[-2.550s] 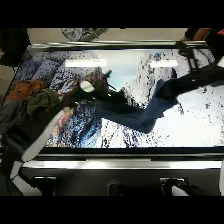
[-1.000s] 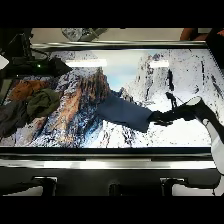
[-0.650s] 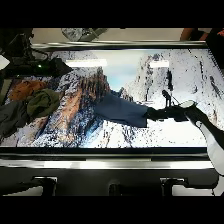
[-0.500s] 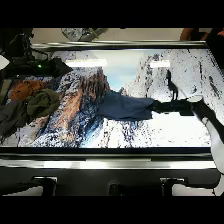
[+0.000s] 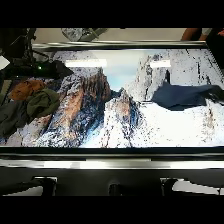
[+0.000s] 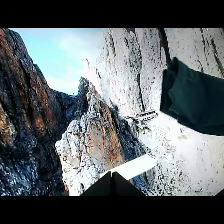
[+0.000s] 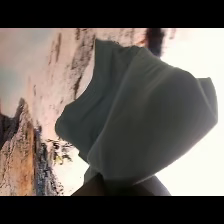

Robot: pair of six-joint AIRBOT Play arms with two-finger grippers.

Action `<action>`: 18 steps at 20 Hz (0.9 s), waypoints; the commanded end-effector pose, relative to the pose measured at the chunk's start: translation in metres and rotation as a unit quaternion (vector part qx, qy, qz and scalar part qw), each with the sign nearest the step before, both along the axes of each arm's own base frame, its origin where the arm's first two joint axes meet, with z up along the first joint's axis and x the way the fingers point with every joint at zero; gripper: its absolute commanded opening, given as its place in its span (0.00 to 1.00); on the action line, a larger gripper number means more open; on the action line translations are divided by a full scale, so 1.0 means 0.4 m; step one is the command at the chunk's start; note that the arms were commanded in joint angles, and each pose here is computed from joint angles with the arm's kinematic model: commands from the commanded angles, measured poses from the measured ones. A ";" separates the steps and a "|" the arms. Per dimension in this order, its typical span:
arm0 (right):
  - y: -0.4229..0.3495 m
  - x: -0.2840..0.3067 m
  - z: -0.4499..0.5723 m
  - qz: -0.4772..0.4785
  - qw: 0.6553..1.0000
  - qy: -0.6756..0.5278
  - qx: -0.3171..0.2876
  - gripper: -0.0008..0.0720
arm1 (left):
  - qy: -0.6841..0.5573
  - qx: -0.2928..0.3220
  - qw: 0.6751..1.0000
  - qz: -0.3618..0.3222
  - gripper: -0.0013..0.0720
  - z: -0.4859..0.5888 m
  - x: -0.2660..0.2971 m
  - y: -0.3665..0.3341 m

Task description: Fold the shirts.

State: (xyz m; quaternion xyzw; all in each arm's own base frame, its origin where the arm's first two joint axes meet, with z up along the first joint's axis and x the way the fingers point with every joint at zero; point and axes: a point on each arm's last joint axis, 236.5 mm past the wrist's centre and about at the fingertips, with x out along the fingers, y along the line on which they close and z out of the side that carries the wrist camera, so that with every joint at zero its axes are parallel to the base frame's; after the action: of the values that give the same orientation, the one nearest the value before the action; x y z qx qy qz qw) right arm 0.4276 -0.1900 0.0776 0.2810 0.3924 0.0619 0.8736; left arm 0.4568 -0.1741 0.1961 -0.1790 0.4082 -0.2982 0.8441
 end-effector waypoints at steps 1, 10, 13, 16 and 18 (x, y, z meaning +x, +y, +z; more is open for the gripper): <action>-0.179 -0.209 -0.021 -0.073 0.995 0.070 0.009 0.07 | 0.002 0.001 1.000 -0.002 0.06 -0.002 -0.003 0.000; -0.122 -0.624 -0.291 -0.110 0.922 0.371 0.029 0.07 | 0.002 0.001 1.000 -0.002 0.06 -0.002 -0.003 -0.001; -0.110 -0.693 -0.341 -0.113 0.903 0.414 0.011 0.07 | 0.002 0.001 1.000 -0.002 0.06 -0.002 -0.003 -0.001; -0.118 -0.715 -0.362 -0.112 0.898 0.426 -0.004 0.07 | 0.004 0.001 1.000 -0.003 0.06 -0.004 -0.005 -0.001; -0.127 -0.741 -0.372 -0.109 0.890 0.442 -0.019 0.07 | 0.006 0.002 1.000 -0.005 0.06 -0.005 -0.008 -0.001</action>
State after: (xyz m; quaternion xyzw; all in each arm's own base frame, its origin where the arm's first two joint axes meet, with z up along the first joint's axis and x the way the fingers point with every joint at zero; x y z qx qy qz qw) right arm 0.1514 -0.2356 -0.0621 0.3290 0.6827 -0.1545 0.6339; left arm 0.4549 -0.1745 0.1949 -0.1779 0.4122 -0.2996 0.8418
